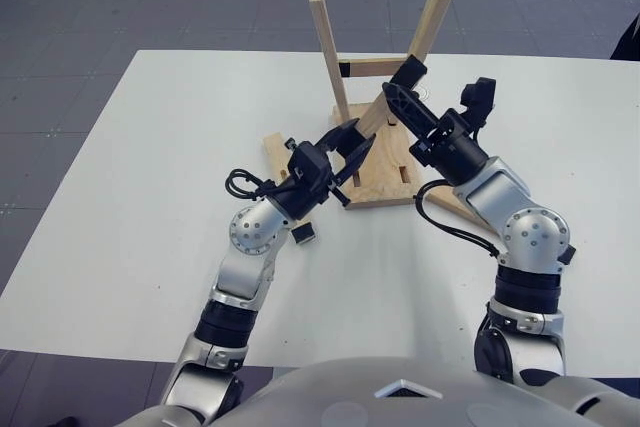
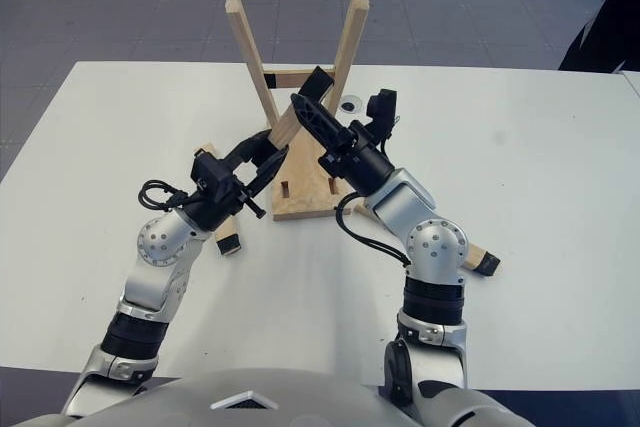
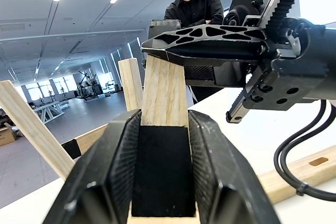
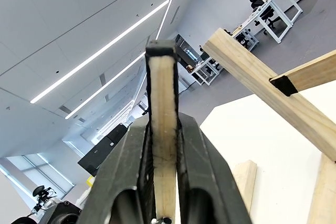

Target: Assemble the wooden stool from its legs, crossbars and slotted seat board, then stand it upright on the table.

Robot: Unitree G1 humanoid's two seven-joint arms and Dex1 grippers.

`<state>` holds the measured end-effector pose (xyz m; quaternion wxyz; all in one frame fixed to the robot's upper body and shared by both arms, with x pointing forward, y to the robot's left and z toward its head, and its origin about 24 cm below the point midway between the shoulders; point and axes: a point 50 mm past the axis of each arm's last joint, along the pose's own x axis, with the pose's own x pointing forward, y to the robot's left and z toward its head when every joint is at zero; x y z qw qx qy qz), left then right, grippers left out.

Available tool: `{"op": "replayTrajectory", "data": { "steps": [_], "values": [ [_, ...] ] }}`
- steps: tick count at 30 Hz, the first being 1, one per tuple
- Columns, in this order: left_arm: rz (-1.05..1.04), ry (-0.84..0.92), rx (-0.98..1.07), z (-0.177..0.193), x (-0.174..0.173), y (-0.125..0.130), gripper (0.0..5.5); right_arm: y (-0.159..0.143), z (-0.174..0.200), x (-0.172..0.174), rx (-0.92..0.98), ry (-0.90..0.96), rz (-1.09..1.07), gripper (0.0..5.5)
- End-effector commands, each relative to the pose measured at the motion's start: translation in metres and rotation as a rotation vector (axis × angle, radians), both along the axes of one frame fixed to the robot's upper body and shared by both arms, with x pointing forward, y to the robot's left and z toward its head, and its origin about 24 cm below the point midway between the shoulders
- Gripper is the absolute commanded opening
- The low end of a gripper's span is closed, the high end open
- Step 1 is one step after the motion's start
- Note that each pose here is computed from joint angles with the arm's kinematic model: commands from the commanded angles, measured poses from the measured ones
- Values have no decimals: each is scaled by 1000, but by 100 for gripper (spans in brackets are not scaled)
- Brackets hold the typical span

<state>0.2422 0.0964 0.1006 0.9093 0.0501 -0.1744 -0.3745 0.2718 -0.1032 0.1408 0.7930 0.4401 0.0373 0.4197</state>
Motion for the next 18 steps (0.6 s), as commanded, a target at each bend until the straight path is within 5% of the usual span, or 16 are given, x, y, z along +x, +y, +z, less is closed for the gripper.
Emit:
{"op": "replayTrajectory", "data": {
  "steps": [1, 12, 18],
  "values": [
    [-21, -3, -18, 6, 4, -2, 131, 7, 15, -3, 49, -46, 76, 41],
    [-24, -18, 101, -2, 2, 5, 299, 2, 14, 1, 15, -41, 45, 41],
    [74, 18, 130, -5, -7, 46, 305, -37, 0, 17, -98, -21, -122, 41]
  ]
}}
